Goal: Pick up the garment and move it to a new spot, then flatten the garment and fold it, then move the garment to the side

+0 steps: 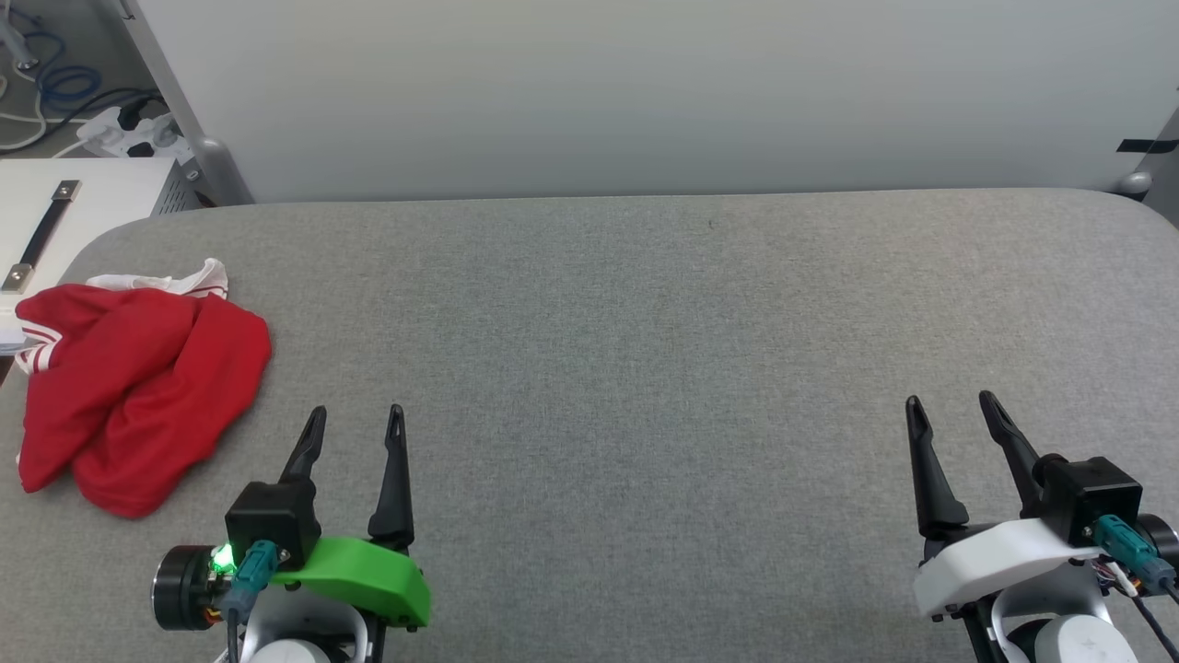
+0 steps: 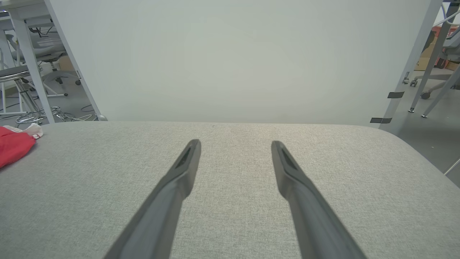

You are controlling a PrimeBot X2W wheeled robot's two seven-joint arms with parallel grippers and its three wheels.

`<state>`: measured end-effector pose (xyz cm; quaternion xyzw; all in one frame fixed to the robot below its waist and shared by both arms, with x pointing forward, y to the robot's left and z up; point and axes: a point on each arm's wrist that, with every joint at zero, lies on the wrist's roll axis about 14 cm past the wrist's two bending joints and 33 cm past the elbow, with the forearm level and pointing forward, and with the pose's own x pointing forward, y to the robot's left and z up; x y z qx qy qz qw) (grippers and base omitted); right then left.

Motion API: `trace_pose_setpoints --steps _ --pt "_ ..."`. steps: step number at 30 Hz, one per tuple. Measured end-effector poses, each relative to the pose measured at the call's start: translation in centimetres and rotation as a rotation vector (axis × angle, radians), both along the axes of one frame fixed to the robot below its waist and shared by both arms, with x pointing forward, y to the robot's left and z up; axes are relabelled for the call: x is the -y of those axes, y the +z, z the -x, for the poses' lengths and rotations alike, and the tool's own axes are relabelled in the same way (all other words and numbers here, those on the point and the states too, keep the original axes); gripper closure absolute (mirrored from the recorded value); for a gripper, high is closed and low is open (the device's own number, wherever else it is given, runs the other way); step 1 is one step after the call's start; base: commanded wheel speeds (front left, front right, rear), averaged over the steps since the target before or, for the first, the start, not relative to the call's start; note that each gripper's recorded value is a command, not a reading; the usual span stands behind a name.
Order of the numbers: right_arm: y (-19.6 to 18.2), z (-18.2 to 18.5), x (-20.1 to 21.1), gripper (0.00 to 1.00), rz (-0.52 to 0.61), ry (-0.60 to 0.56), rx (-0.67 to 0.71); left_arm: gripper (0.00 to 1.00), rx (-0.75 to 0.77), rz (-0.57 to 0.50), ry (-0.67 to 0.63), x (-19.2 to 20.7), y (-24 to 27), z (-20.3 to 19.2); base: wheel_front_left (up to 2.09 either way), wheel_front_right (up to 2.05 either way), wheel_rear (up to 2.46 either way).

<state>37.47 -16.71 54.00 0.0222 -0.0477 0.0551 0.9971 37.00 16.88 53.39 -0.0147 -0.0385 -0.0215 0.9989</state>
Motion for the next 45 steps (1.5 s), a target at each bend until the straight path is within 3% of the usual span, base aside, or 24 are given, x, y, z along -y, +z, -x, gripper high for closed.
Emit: trace_pose_setpoints --steps 45 --pt "-0.6 -0.4 -0.8 0.0 -0.073 0.021 0.037 0.0 -0.02 0.102 -0.033 0.7 -2.5 0.6 0.0 0.0 0.0"
